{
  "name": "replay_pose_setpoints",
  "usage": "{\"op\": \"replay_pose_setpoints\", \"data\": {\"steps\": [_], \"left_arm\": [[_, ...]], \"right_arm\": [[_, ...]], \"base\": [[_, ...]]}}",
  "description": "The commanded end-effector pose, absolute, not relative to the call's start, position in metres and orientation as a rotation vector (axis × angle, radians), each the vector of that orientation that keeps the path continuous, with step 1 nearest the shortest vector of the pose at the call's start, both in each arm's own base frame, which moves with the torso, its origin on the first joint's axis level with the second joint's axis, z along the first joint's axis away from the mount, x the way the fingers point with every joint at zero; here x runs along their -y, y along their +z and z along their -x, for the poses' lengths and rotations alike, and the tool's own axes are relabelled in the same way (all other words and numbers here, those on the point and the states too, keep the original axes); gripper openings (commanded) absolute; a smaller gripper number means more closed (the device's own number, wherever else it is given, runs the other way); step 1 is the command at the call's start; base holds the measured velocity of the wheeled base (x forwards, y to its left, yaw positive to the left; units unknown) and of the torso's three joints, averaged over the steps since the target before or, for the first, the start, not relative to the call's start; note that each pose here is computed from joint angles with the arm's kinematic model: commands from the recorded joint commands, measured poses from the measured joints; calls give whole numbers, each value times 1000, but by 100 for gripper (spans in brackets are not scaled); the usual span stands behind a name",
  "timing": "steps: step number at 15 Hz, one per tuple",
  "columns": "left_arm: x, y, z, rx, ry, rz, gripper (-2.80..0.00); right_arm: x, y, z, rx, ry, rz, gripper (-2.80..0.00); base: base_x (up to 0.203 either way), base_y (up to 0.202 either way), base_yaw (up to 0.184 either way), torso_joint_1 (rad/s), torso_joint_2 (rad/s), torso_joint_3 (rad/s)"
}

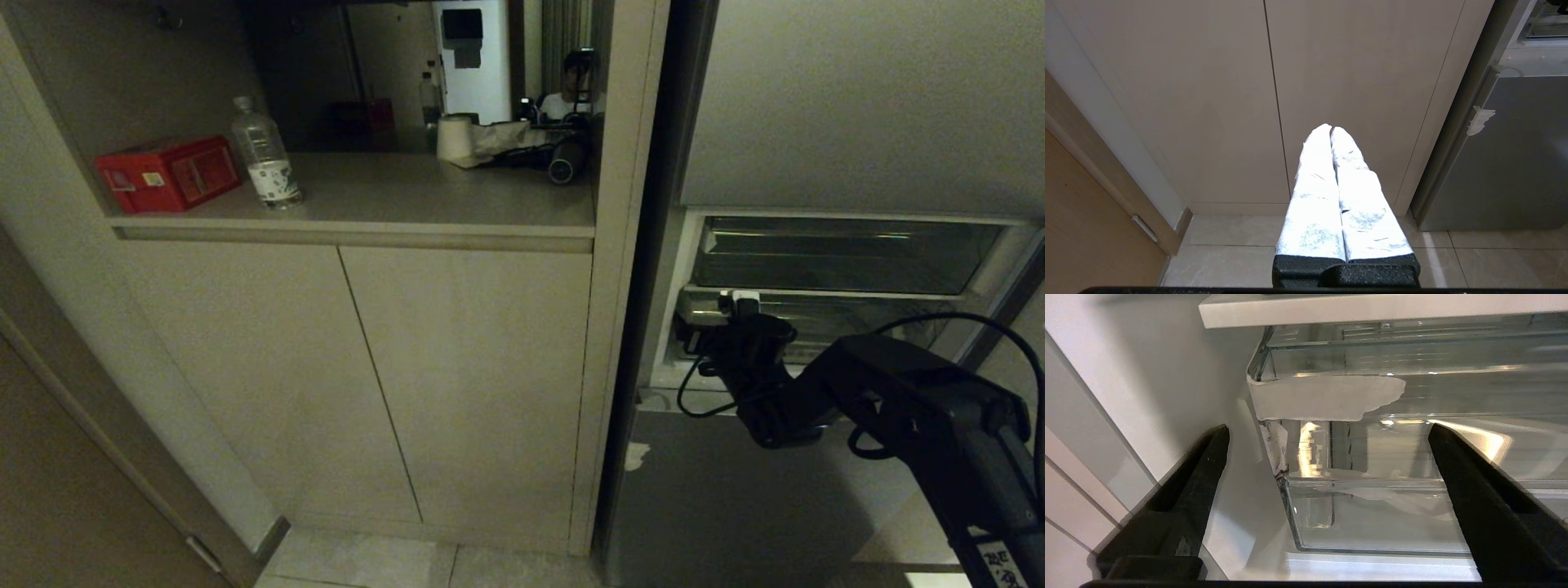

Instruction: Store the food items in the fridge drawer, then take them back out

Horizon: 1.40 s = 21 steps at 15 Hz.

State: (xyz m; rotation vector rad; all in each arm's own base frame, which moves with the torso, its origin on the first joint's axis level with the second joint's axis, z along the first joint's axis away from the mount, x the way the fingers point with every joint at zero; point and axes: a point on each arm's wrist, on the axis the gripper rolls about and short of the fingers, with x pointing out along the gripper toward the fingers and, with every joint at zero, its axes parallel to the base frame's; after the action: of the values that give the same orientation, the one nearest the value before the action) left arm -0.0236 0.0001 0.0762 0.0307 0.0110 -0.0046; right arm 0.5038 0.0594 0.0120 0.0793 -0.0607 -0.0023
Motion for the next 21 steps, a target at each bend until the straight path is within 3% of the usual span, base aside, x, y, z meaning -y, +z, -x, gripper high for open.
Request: {"op": "replay_pose_setpoints", "data": {"steps": [1,14,21], "left_arm": [[0,76,24,-12,-5,-31,-280],[0,76,24,-12,-3,-31,-280],[0,76,24,-12,-3,-31,-280]], "right_arm": [[-62,8,-504,59,1,-78,-280],[-79,9,-494,52,-10,-83,-280],[-74,16,-433,-6,10,-78,-280]], "base": [[0,0,0,0,0,0],[0,0,0,0,0,0],[0,0,0,0,0,0]]}}
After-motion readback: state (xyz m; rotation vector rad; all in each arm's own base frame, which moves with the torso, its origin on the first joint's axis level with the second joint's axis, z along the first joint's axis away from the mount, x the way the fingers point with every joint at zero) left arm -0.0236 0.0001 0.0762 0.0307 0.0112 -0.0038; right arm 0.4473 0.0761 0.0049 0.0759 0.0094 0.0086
